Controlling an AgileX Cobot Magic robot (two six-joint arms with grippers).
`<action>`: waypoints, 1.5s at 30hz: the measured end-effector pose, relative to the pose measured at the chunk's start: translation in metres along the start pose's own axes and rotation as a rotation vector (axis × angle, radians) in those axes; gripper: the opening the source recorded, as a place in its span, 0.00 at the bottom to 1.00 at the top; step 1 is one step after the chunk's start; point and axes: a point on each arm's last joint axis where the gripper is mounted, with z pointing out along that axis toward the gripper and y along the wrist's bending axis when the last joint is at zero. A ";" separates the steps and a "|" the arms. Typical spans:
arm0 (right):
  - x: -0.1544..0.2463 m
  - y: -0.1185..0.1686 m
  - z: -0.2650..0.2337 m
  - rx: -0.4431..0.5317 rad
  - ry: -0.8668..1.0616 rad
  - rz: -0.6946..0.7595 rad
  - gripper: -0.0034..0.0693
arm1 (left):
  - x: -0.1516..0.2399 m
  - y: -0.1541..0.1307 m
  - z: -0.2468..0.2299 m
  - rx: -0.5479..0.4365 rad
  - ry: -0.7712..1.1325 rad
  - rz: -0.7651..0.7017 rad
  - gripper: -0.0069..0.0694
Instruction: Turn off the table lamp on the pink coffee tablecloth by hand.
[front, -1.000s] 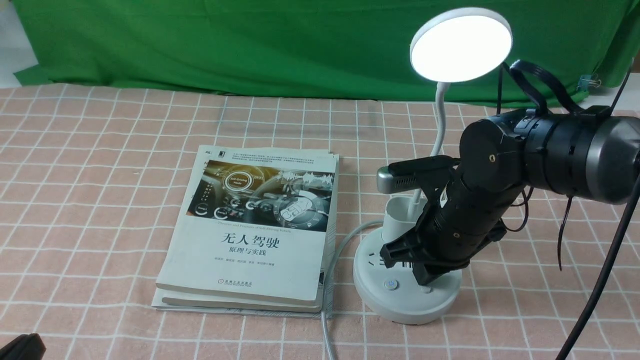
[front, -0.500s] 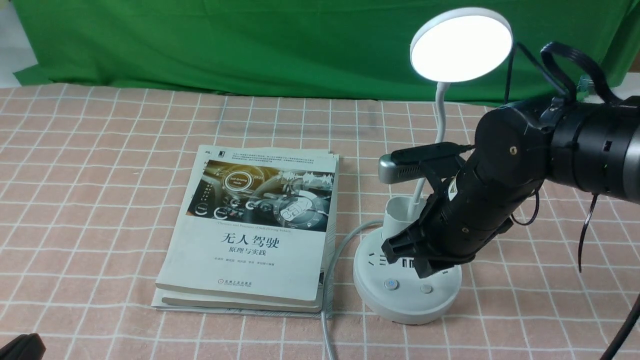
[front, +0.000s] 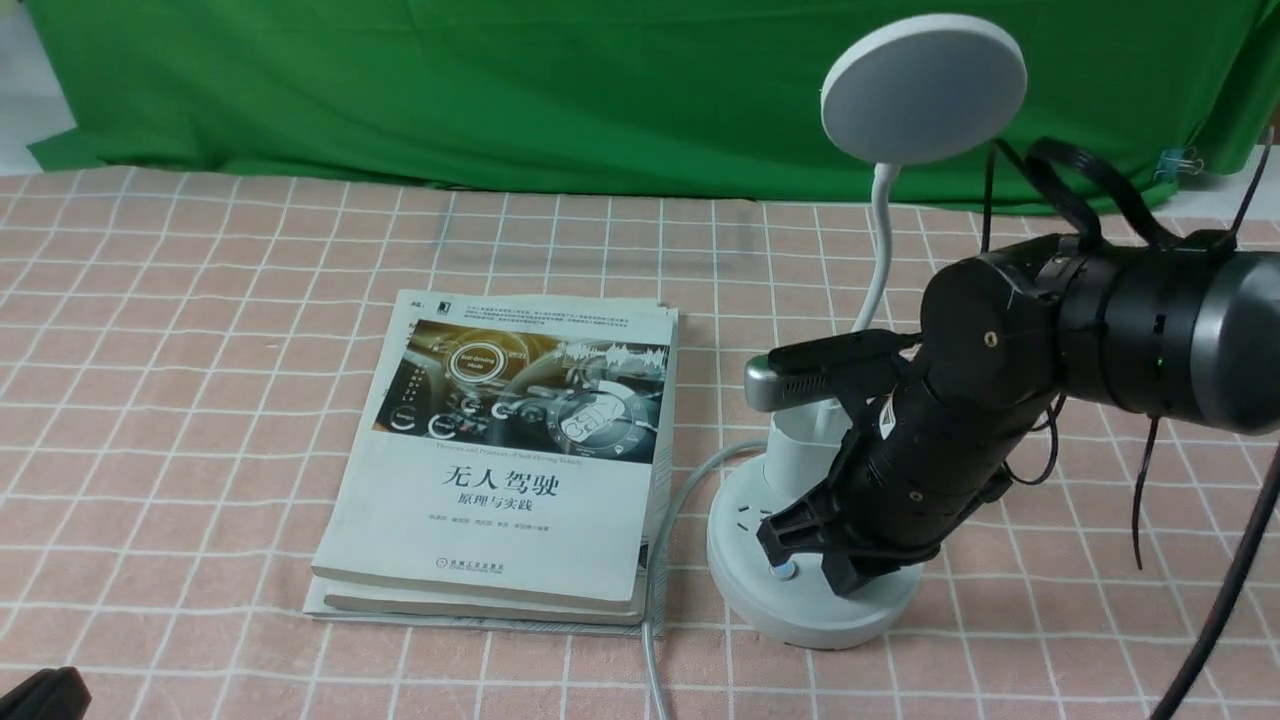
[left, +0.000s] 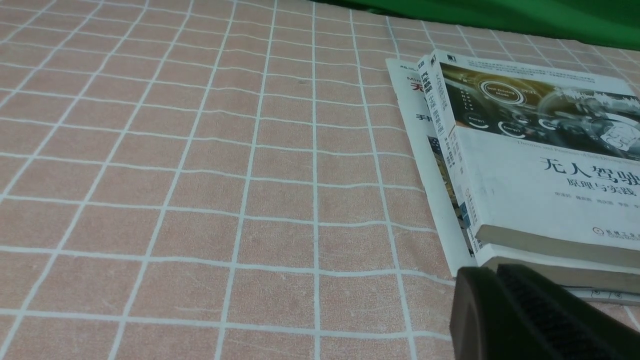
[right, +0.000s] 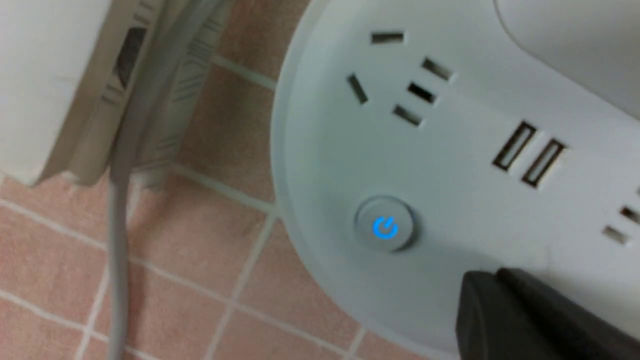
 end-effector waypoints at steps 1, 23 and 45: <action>0.000 0.000 -0.006 -0.001 -0.017 -0.004 0.14 | 0.000 0.000 0.000 0.000 0.000 0.000 0.10; -0.002 -0.001 0.008 0.008 0.011 -0.011 0.14 | 0.000 0.000 0.000 0.000 0.000 0.001 0.10; 0.107 -0.011 -0.111 -0.011 -0.268 -0.061 0.18 | 0.000 0.000 0.000 0.000 0.000 0.001 0.10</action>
